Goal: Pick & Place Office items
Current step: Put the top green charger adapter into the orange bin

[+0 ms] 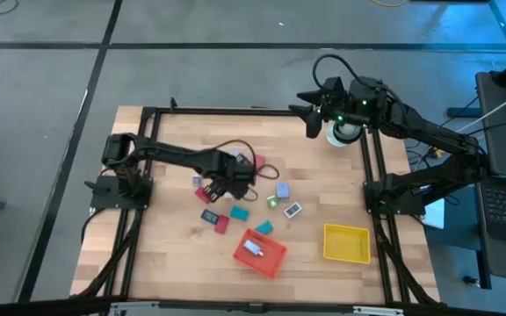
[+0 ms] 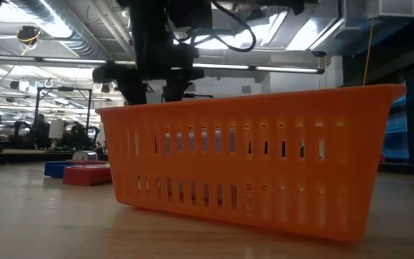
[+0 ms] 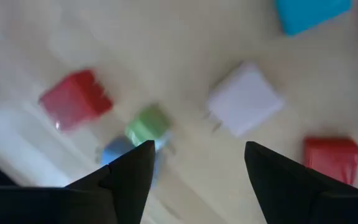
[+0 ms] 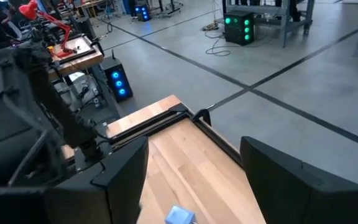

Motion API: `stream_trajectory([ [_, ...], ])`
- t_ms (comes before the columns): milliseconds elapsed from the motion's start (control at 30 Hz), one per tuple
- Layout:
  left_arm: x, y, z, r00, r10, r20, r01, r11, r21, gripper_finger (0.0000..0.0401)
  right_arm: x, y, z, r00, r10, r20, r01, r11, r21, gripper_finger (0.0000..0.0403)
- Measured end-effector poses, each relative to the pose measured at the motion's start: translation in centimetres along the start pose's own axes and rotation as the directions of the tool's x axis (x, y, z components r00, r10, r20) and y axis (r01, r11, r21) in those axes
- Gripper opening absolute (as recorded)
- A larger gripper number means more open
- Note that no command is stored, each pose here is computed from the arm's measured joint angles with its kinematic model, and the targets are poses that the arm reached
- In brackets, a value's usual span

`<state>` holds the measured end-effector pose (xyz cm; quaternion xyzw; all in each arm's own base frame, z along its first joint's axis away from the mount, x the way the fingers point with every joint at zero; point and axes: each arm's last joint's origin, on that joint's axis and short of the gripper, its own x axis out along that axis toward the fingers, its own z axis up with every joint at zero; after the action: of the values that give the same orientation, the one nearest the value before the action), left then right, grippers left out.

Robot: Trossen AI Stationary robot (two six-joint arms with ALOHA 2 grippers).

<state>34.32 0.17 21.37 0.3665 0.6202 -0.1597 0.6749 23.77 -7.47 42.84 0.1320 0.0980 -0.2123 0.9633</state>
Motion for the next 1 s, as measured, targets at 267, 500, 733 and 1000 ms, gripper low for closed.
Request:
stream_trajectory([
  [267,0.4,-0.8,1.7,0.991,0.047,0.124,-0.054,0.997,0.050,0.0241,0.2,-0.5,0.8,0.997,0.061,0.054,-0.062,0.998,0.007,0.0261],
  [500,1.0,-0.7,0.8,0.998,0.007,0.055,-0.005,0.999,-0.052,0.0273,0.2,-0.5,1.0,0.994,0.073,0.076,-0.076,0.997,0.032,0.0261],
  [733,2.0,-0.2,-1.0,0.999,-0.014,-0.029,0.012,0.997,-0.073,0.0293,0.2,-0.5,1.0,0.996,0.029,0.088,-0.035,0.996,0.076,0.0261],
  [1000,3.4,4.4,-5.4,0.991,0.104,-0.082,-0.123,0.952,-0.279,0.0295,0.2,-0.7,1.2,0.992,-0.045,0.118,0.031,0.993,0.118,0.0261],
])
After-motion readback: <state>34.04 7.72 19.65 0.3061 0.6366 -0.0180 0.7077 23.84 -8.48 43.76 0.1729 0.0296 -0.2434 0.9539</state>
